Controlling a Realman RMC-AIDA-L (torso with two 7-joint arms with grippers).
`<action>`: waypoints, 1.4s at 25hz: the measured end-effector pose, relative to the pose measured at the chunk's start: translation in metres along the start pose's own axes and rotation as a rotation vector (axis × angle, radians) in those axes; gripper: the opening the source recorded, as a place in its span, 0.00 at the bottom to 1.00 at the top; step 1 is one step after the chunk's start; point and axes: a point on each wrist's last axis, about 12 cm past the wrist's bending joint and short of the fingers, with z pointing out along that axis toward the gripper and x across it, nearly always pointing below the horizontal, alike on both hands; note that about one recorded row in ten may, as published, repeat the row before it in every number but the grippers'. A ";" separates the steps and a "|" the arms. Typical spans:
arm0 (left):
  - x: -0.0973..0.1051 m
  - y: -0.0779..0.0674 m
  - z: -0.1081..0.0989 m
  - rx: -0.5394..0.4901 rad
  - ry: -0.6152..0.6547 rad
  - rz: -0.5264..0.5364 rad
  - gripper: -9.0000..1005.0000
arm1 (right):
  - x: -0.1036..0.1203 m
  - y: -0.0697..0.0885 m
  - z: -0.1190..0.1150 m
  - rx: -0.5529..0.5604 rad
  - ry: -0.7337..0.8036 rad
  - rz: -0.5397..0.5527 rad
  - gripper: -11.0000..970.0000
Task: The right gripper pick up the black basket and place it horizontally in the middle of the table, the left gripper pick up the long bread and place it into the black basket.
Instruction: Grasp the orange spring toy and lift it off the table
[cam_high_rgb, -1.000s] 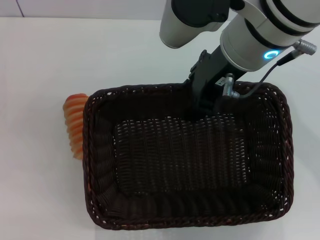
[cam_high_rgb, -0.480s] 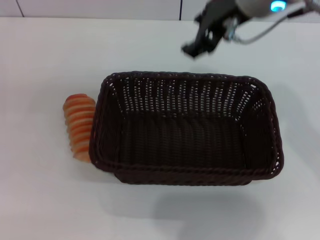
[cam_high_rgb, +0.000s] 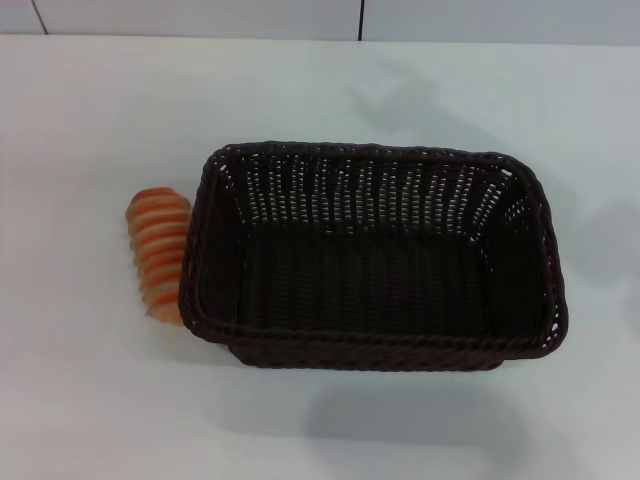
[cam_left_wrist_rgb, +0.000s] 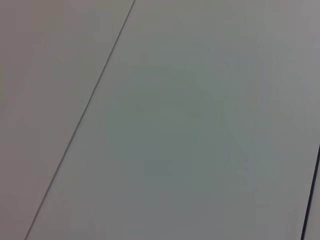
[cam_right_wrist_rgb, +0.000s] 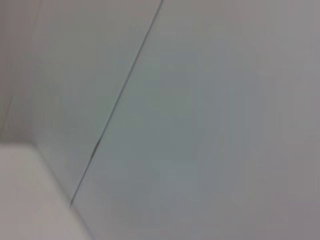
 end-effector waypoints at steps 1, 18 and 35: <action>0.000 0.001 -0.001 -0.001 0.002 -0.003 0.85 | 0.006 -0.002 0.000 0.014 -0.050 0.019 0.64; 0.002 -0.020 0.000 0.145 0.040 -0.068 0.85 | 0.139 0.046 -0.014 0.658 -0.460 0.091 0.64; 0.005 -0.038 -0.003 0.255 0.111 -0.105 0.85 | 0.274 0.041 -0.087 1.327 -0.307 0.263 0.64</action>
